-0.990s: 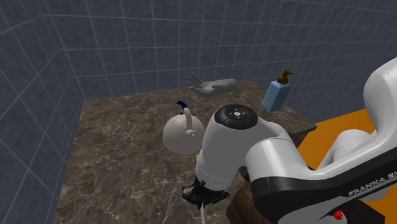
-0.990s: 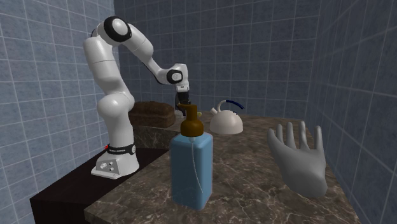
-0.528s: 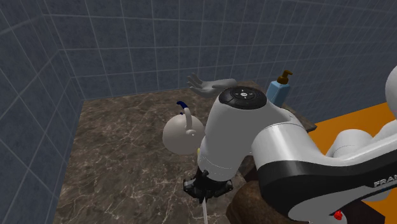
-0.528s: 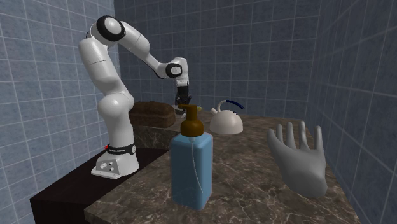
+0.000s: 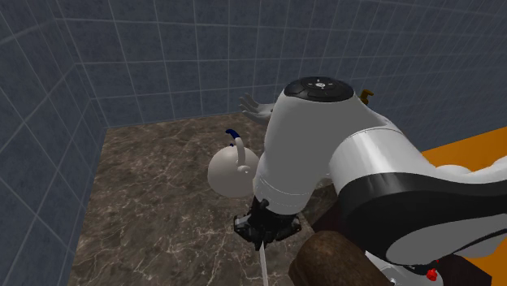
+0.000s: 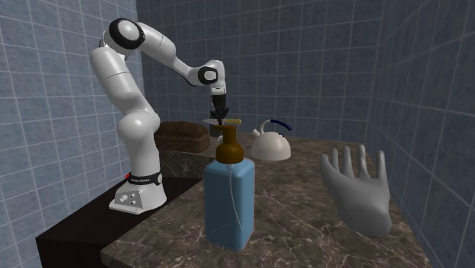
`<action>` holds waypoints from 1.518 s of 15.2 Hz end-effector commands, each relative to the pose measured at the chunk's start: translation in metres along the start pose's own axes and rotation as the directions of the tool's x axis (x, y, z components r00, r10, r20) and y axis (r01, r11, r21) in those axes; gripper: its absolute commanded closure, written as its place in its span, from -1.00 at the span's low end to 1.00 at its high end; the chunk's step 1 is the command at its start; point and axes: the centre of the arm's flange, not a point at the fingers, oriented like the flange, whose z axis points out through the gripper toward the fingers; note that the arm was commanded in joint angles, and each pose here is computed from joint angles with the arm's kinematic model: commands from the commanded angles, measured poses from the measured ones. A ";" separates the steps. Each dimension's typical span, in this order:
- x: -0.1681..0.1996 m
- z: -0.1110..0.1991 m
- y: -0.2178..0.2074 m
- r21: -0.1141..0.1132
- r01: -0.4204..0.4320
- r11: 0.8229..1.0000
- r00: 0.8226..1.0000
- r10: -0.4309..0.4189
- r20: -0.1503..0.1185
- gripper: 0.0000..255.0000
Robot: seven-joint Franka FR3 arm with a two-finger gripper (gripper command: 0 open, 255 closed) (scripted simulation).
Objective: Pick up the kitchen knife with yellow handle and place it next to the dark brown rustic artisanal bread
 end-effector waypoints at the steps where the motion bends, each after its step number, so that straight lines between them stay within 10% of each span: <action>1: 0.000 -0.010 0.000 -0.001 0.000 1.000 1.000 0.000 0.000 1.00; 23: -0.002 -0.109 -0.034 -0.001 0.000 1.000 1.000 0.000 0.000 1.00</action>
